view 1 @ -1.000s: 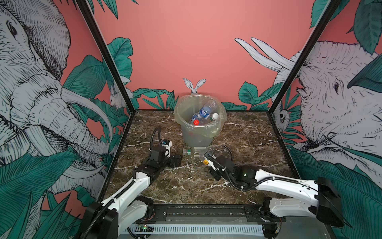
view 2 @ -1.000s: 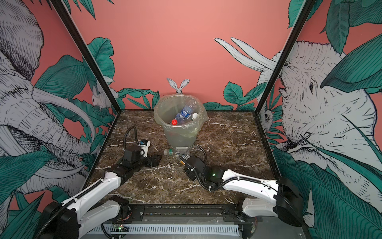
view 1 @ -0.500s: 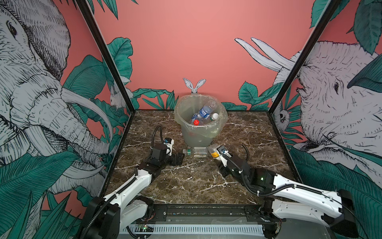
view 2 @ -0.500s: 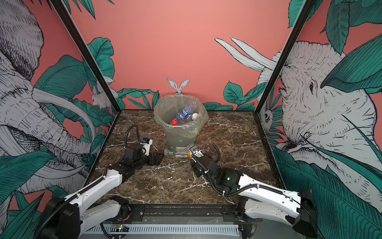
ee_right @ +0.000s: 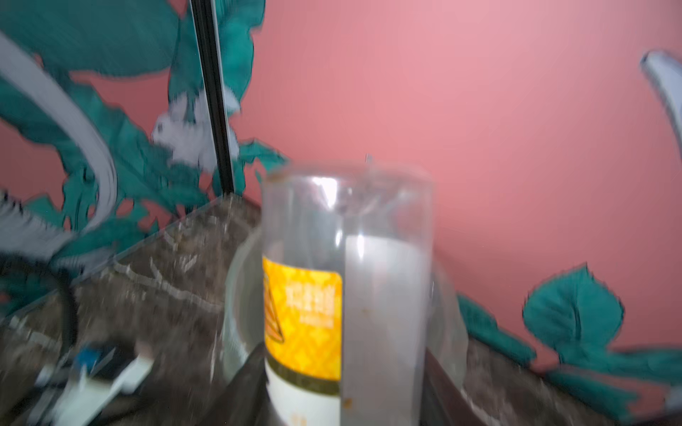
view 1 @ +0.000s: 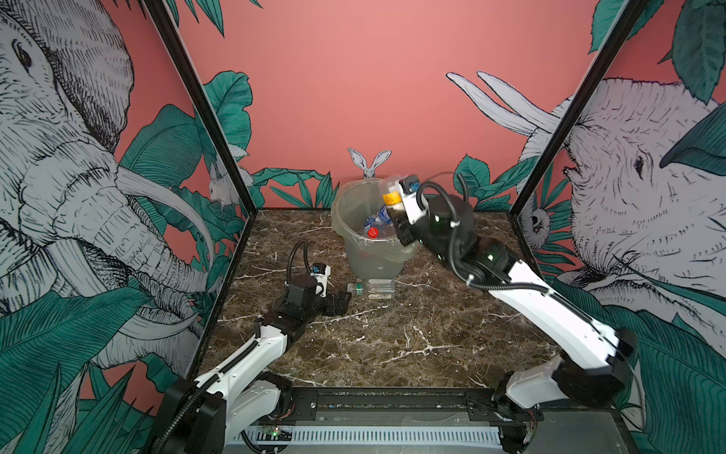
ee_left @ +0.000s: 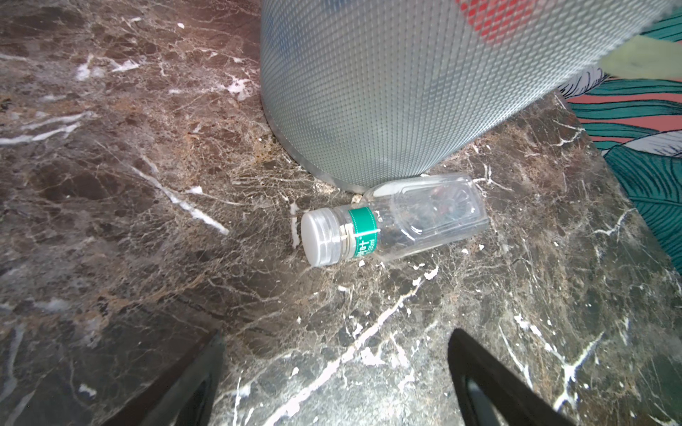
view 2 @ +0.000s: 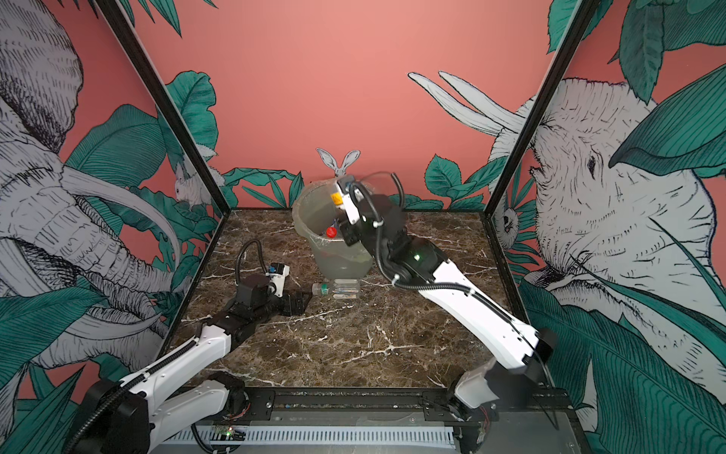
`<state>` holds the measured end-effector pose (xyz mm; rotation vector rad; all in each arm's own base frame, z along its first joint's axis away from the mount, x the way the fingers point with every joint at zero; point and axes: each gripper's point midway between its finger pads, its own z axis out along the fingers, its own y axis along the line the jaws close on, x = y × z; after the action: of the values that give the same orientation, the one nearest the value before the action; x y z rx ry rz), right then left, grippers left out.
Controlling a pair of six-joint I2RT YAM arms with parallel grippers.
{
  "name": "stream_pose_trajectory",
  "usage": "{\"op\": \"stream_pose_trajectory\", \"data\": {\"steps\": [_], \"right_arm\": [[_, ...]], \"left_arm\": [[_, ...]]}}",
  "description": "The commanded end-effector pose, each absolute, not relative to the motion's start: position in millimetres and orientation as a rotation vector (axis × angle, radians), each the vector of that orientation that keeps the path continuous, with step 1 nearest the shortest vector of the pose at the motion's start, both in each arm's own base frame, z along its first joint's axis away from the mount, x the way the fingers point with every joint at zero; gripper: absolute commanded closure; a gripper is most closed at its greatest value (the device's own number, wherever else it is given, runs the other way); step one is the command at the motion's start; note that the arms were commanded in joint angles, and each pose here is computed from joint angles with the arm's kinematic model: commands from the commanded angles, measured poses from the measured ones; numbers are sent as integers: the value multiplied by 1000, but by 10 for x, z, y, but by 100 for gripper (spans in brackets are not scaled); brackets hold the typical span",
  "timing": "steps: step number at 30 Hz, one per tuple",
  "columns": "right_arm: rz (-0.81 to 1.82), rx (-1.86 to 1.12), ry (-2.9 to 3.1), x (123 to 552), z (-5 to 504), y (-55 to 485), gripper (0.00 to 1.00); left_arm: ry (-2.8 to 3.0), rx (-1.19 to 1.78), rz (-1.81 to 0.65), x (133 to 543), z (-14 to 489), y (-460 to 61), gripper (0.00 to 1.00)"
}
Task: Throw the plastic bottles in the bin
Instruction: Throw the plastic bottle into the trash bin.
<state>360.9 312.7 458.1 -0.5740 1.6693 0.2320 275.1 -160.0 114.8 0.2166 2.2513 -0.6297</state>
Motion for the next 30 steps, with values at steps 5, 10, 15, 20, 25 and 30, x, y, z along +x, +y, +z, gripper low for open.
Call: {"op": "stream_pose_trajectory", "data": {"steps": [5,10,15,20,25,30], "right_arm": [[188,-596,1794,4383,4341,3339,6],[220,-557,1748,4244,4473,3215,2],[221,-519,1734,3985,4473,2939,1],[224,-510,1771,3629,4128,2613,1],[230,-546,1862,3355,3479,2426,1],[268,-572,1969,3086,2798,2290,1]], "left_arm": [[2232,207,-634,2661,1233,-1573,4],[2237,206,-600,2660,1239,-1534,2],[2255,219,-601,2718,1237,-1586,1],[2277,233,-603,2773,1200,-1724,1],[2314,186,-666,2835,1105,-1912,1],[2327,40,-761,2906,994,-2021,3]]}}
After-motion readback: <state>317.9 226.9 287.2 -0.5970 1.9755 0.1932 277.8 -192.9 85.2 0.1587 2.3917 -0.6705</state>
